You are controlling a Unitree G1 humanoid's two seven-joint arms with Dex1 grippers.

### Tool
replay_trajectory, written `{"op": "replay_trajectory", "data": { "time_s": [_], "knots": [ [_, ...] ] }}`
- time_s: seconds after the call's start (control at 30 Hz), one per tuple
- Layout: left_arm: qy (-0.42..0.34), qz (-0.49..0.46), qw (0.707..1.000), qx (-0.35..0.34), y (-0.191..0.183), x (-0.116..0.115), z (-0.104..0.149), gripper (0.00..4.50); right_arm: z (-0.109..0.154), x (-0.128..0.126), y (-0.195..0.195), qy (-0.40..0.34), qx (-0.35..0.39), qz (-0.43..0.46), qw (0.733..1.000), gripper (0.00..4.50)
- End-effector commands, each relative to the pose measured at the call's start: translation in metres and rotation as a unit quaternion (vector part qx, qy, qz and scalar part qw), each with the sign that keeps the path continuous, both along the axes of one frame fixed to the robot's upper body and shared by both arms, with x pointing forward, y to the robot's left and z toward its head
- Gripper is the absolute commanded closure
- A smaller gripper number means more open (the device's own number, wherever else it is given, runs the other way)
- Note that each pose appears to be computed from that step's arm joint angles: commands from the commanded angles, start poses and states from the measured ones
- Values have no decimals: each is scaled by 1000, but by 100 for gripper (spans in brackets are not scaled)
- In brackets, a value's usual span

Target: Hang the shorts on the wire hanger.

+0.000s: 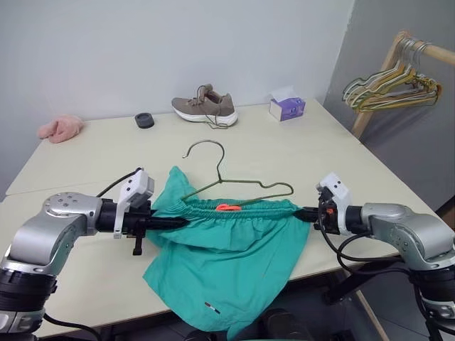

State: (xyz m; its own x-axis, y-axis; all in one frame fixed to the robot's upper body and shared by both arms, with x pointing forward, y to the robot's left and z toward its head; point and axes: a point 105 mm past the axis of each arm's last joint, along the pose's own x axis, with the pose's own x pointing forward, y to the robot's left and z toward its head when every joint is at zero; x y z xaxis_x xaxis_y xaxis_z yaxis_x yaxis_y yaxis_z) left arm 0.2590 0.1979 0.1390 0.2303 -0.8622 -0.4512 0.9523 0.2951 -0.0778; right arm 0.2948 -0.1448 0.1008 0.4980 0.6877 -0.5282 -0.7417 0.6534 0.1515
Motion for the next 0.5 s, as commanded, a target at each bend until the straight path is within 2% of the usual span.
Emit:
{"op": "replay_trajectory", "data": {
  "time_s": [0.03, 0.23, 0.5],
  "knots": [
    [-24, 2, 999, 39, 14, 0, 5, 450, 15, 8, -17, -26, -13, -32, 999, 447],
    [-26, 5, 997, 72, 23, 0, -5, 450, 18, 9, -20, -25, -11, -34, 999, 447],
    [-15, -5, 998, 68, 21, -4, -7, 450, 21, 11, -25, -26, -13, -48, 998, 447]
  ]
}}
